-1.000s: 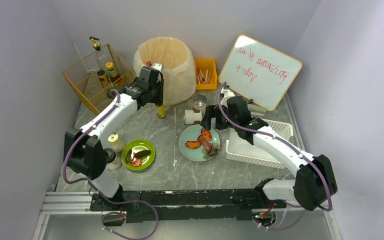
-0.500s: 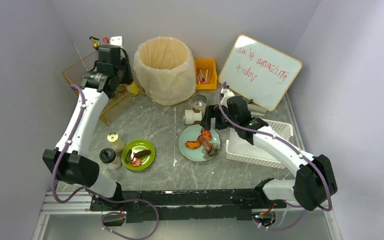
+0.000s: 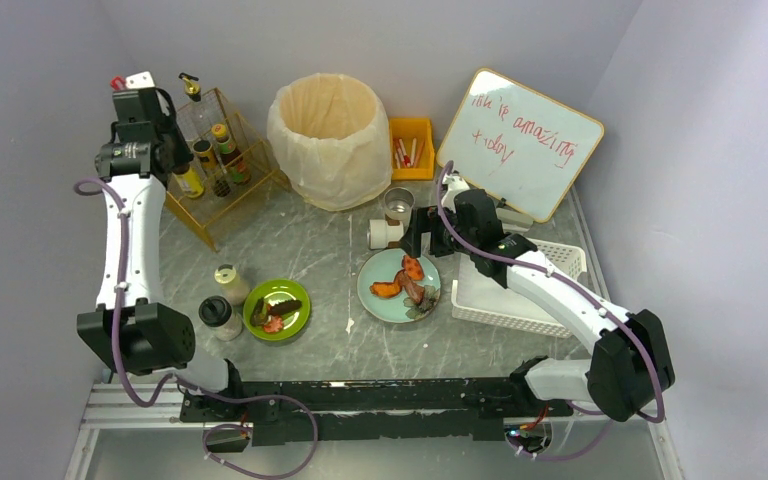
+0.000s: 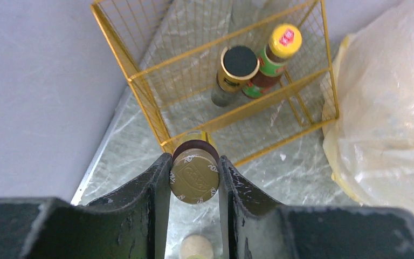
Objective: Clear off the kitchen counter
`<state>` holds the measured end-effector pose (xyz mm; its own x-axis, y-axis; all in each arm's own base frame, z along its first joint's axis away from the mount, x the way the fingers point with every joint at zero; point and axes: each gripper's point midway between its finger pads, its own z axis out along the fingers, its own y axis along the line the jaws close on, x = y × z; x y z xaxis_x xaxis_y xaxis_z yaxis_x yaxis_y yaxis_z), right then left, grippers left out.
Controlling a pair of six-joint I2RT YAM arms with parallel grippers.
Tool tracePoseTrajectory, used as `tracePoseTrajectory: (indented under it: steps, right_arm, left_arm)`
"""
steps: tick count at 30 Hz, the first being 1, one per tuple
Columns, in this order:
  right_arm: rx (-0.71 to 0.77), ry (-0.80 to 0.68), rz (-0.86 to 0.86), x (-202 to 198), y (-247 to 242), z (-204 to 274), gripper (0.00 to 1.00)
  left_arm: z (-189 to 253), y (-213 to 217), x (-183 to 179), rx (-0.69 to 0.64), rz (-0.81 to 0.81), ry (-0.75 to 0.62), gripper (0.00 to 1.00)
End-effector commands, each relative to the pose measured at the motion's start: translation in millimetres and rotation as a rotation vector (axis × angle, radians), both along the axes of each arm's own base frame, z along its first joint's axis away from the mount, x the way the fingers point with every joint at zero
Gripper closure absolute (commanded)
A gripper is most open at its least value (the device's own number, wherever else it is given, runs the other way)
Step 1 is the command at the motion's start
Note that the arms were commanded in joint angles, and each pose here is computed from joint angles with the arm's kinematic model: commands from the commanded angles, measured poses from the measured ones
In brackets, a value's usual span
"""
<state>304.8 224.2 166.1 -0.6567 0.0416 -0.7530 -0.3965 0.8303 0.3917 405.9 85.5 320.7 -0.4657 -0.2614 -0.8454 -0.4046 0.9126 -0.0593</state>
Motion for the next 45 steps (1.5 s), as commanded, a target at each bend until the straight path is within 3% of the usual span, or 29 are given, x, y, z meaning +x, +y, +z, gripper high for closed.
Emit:
tracePoseTrajectory:
  steps: [1,12,30,45]
  right_arm:
    - [0.031,-0.057,0.0,8.1,2.9,22.3,0.07]
    - [0.022,-0.059,-0.012,8.5,0.3,20.0,0.07]
    - [0.023,-0.055,-0.008,9.6,1.8,20.0,0.07]
    - [0.002,-0.056,-0.01,7.5,-2.1,16.2,0.07]
  left_arm:
    - [58.7,21.8,13.1,0.049,0.034,-0.174,0.95]
    - [65.6,50.2,48.6,0.014,0.035,-0.241,0.95]
    - [9.1,61.1,78.9,0.028,0.018,-0.169,0.95]
    - [-40.6,52.8,95.6,0.025,-0.09,-0.093,0.95]
